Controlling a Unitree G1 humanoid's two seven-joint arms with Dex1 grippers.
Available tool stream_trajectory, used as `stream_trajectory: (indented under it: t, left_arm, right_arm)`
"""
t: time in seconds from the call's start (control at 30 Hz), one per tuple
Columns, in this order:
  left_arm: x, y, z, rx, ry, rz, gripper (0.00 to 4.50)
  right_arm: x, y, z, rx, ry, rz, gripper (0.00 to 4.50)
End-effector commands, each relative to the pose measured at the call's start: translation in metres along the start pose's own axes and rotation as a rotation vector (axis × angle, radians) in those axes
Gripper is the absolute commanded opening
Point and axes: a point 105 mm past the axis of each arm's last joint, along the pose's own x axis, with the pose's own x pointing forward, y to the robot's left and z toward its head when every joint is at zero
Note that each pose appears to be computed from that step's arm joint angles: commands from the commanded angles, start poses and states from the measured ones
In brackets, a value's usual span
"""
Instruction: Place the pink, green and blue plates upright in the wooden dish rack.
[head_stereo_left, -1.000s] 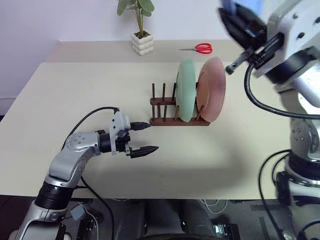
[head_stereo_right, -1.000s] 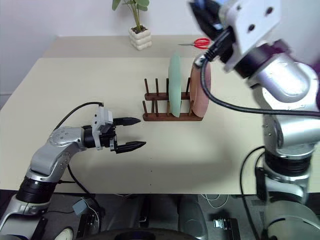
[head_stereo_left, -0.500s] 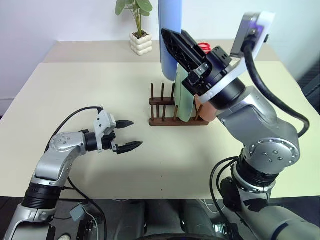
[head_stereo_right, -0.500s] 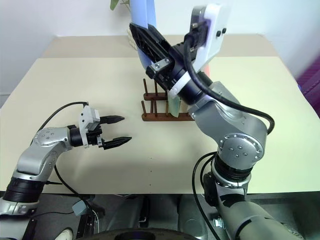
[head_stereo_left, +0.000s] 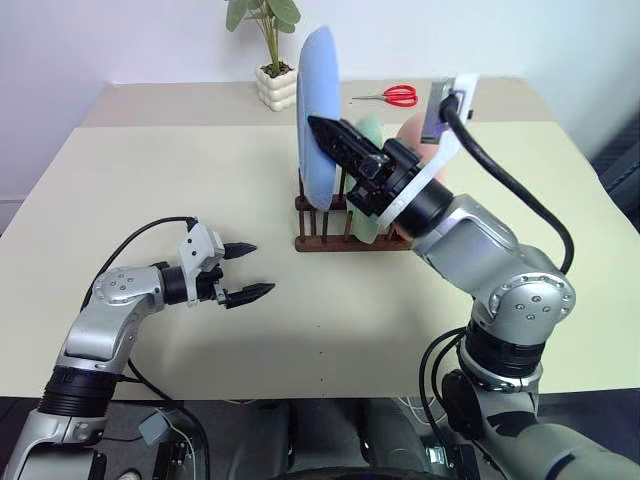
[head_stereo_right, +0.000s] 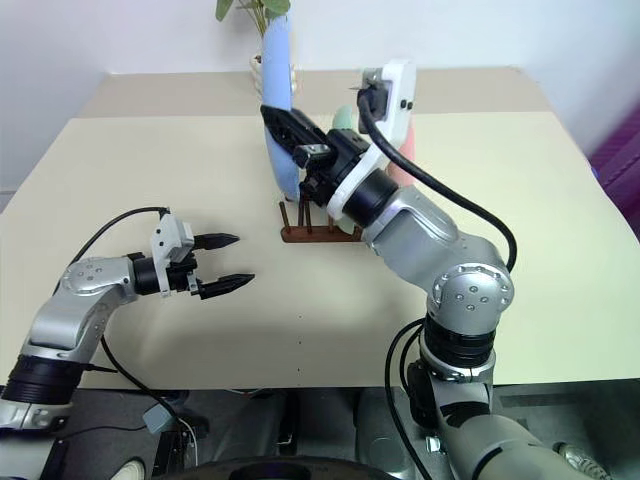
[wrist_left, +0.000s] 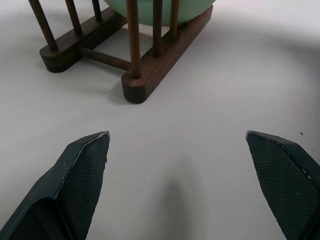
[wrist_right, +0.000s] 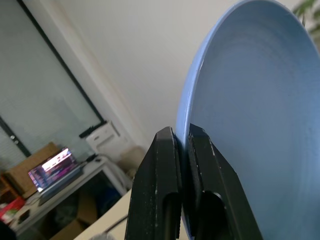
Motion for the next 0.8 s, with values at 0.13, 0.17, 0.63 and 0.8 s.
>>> stream_trajectory:
  t: [0.13,0.17,0.63,0.8]
  left_arm:
    - [-0.006,0.005,0.006,0.035,-0.015,0.027,4.5]
    - [-0.006,0.005,0.006,0.035,-0.015,0.026,4.5]
    - [-0.003,0.004,0.007,0.033,-0.024,0.019,4.5]
    - [-0.002,0.003,0.007,0.032,-0.028,0.02,4.5]
  right_arm:
    - [-0.002,-0.003,-0.011,0.04,0.044,-0.03,0.02]
    - [-0.002,-0.003,-0.011,0.042,0.044,-0.032,0.02]
    - [-0.001,-0.018,-0.015,0.112,0.051,-0.097,0.02]
    - [0.0,-0.019,-0.016,0.12,0.053,-0.097,0.34]
